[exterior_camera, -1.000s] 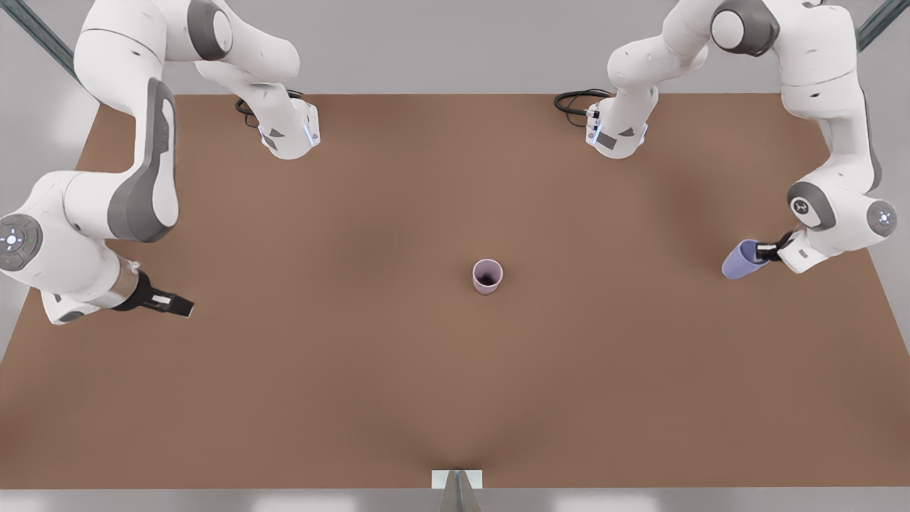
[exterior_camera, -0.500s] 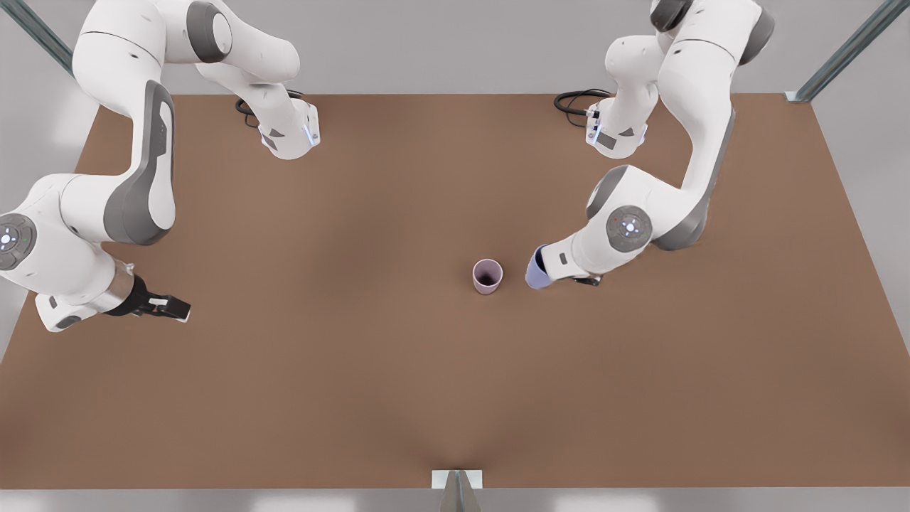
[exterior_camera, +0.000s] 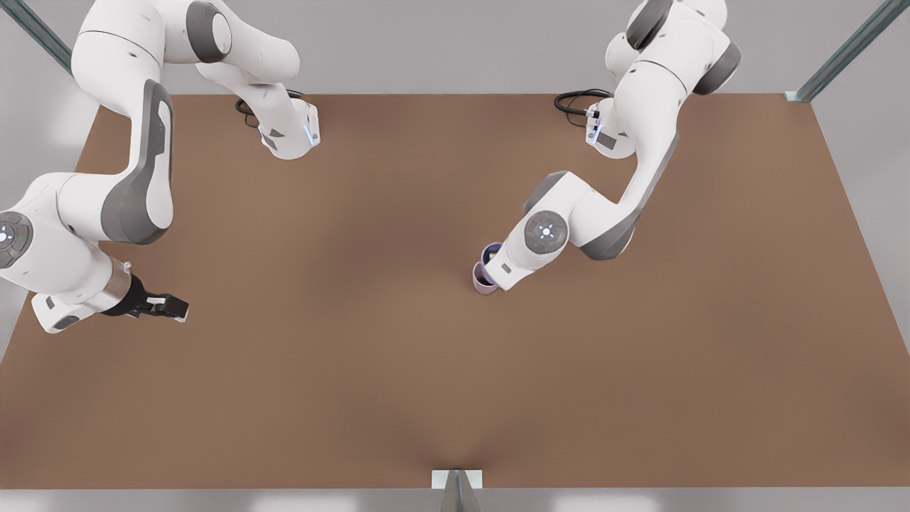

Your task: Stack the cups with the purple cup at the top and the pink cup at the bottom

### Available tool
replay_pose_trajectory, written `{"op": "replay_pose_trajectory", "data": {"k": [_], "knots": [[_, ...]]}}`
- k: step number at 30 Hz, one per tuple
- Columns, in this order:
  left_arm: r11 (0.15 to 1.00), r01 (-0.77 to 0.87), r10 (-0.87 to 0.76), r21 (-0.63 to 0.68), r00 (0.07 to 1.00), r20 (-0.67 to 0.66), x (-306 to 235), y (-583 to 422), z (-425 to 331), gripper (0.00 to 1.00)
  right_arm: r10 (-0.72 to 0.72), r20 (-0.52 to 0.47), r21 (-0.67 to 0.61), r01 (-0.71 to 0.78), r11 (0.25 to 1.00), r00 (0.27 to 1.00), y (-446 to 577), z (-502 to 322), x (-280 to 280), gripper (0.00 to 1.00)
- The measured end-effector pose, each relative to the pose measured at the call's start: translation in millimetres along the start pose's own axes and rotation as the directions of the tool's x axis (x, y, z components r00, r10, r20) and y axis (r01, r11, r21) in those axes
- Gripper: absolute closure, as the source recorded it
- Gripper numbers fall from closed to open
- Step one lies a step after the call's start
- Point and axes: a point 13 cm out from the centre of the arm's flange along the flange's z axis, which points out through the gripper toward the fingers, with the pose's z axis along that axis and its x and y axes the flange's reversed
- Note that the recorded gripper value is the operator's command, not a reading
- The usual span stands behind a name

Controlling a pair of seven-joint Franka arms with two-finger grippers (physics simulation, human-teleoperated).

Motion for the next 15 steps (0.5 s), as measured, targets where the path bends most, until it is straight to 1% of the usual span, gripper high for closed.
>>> {"op": "replay_pose_trajectory", "data": {"k": [4,8,15], "knots": [[0.994,0.105,-0.105,-0.013,0.995,-0.001,-4,4,7,0.79,0.007,0.018,0.000,-0.007,1.000,1.000,-9,-9,-4,0.00],[0.982,0.187,-0.187,-0.012,0.982,-0.006,-7,2,16,0.79,0.049,0.028,0.001,-0.049,0.999,0.998,-42,-17,-4,0.00],[0.962,0.272,-0.272,-0.022,0.962,-0.029,8,-11,27,0.79,0.058,0.044,0.000,-0.058,0.998,0.997,-53,-24,-8,0.00]]}}
